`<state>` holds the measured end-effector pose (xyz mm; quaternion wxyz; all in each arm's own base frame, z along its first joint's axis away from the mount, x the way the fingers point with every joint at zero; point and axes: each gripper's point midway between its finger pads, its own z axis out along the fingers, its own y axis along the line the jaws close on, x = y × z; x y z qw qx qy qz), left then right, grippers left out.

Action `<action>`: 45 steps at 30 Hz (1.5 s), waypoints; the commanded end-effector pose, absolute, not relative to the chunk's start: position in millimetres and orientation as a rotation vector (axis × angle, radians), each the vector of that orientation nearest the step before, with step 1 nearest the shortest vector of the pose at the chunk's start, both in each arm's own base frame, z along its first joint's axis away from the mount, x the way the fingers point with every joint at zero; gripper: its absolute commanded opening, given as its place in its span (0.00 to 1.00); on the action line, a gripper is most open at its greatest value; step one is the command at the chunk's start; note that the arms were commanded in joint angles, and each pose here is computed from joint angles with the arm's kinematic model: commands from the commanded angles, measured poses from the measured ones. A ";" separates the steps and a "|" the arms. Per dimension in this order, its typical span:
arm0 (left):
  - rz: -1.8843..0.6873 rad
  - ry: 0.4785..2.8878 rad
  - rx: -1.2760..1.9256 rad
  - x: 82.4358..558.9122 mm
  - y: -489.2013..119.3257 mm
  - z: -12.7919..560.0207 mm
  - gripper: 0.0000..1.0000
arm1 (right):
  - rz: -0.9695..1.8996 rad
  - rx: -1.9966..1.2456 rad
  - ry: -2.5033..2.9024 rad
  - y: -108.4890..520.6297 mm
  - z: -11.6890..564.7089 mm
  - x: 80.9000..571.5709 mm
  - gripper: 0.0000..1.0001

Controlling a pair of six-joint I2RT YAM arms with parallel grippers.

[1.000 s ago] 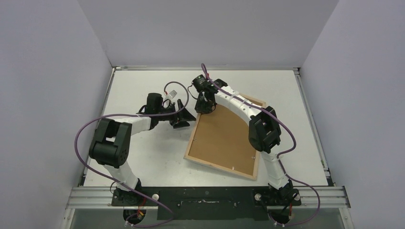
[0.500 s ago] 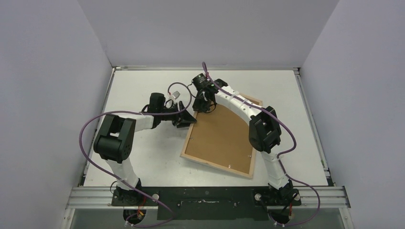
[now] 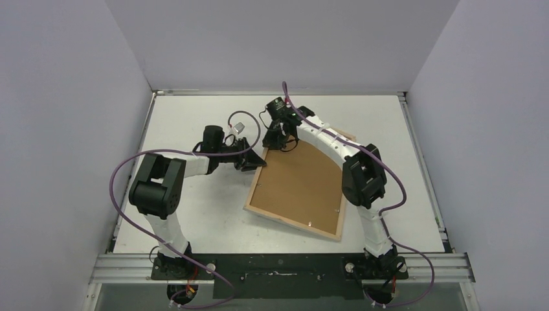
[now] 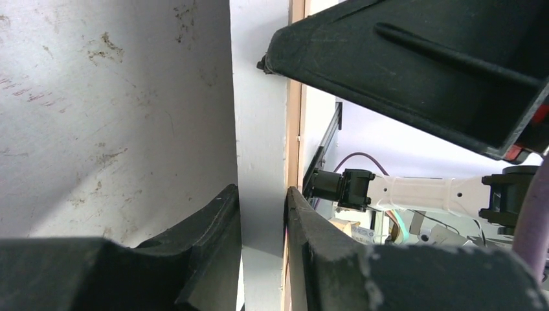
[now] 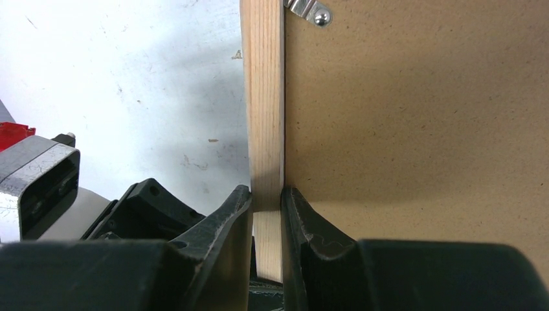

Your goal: Put the photo into the frame

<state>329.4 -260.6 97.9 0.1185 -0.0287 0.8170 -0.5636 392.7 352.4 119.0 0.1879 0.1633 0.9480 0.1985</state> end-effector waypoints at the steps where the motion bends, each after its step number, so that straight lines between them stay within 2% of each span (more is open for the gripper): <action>1: -1.720 2.245 0.082 340.4 -273.4 142.4 0.00 | 0.817 0.467 2.481 372.3 192.0 406.4 0.22; 5: -1.688 2.239 0.072 345.6 -268.3 154.2 0.00 | 0.707 0.438 2.470 346.6 195.9 407.8 0.39; 13: -1.467 2.282 0.060 356.2 -234.8 179.1 0.00 | 0.652 0.500 2.356 282.0 233.8 414.2 0.49; 18: -1.305 2.335 0.053 361.4 -204.3 201.3 0.00 | 0.571 0.478 2.306 255.9 256.8 403.5 0.51; 24: -0.978 2.453 0.092 354.7 -172.4 230.1 0.00 | 0.524 0.454 2.312 241.8 276.7 389.3 0.52; 29: -0.819 2.420 0.120 344.8 -168.3 253.9 0.00 | 0.531 0.434 2.348 242.3 284.3 380.2 0.52; 45: -0.698 2.180 0.308 330.9 -179.7 337.4 0.00 | 0.736 0.458 2.373 266.7 303.9 368.3 0.53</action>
